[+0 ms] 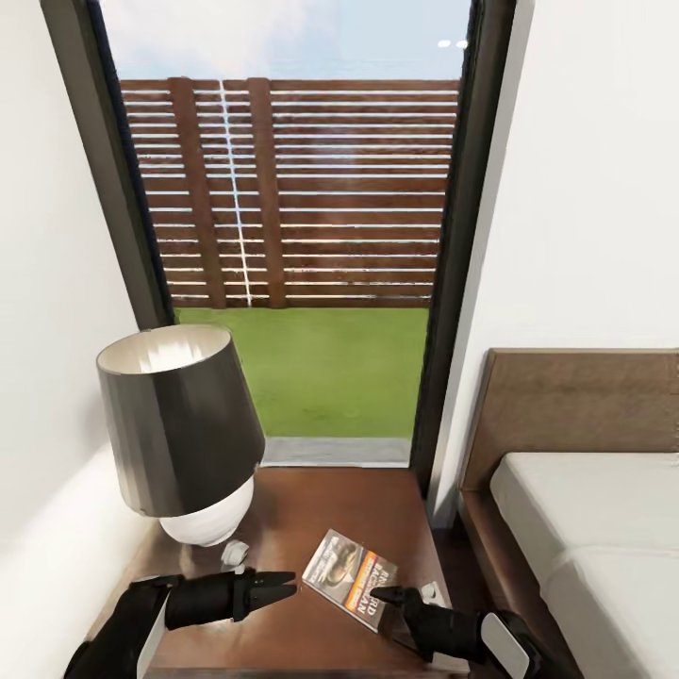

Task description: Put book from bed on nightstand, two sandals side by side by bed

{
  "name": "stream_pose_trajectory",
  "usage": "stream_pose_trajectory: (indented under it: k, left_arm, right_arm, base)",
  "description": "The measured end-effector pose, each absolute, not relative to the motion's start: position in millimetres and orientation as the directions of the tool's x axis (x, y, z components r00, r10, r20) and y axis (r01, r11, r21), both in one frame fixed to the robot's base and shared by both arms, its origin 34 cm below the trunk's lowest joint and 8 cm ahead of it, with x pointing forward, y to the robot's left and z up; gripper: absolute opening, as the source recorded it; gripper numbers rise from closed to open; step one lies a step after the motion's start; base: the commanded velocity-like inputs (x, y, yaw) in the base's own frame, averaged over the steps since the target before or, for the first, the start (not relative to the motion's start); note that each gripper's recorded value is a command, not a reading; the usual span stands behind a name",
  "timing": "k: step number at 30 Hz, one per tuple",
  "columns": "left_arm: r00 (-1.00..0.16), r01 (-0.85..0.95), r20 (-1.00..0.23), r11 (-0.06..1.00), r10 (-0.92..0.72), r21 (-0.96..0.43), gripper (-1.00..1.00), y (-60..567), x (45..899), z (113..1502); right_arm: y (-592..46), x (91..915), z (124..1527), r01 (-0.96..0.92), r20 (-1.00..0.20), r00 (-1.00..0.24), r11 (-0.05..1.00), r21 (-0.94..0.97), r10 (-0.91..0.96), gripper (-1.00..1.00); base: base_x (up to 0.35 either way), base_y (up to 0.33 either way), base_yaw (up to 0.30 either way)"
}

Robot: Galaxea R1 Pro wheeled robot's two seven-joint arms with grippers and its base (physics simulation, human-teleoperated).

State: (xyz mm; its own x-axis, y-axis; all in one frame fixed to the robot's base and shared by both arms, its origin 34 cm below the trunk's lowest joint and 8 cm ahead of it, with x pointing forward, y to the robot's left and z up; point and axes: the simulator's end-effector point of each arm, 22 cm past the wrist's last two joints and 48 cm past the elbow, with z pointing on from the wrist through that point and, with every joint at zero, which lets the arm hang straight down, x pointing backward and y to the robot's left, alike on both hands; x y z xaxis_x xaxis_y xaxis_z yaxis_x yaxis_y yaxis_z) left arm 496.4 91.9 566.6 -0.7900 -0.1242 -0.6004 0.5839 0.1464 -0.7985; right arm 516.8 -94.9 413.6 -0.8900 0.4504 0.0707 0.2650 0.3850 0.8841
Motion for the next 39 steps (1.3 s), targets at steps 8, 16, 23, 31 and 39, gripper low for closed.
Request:
stream_pose_trajectory:
  k: [8,16,23,31,39]
  left_arm:
    - [-0.79,0.584,-0.601,0.146,-0.124,-0.798,1.0,91.9,496.3,567.0]
    - [-0.79,0.584,-0.601,0.146,-0.124,-0.798,1.0,91.9,496.2,567.0]
    - [-0.79,0.584,-0.601,0.147,-0.124,-0.798,1.0,91.9,496.4,566.7]
    - [-0.79,0.584,-0.601,0.15,-0.124,-0.798,1.0,91.8,497.2,568.6]
    - [-0.79,0.574,-0.601,0.197,-0.124,-0.795,1.0,93.6,507.6,577.6]
  right_arm:
    - [-95.0,517.4,414.6,0.263,0.069,-0.889,0.383,0.886,0.452,1.0]
    - [-95.1,517.3,414.5,0.263,0.069,-0.889,0.383,0.886,0.452,1.0]
    - [-95.1,517.6,414.5,0.263,0.069,-0.889,0.383,0.886,0.452,1.0]
    - [-95.1,517.9,416.8,0.263,0.069,-0.889,0.382,0.886,0.453,1.0]
    - [-95.8,522.4,434.7,0.262,0.068,-0.889,0.382,0.886,0.453,1.0]
  base:
    - [-0.149,0.0,0.0]
    - [-0.006,0.0,0.0]
    - [-0.043,0.0,0.0]
    - [-0.018,0.0,0.0]
    - [0.0,0.0,0.0]
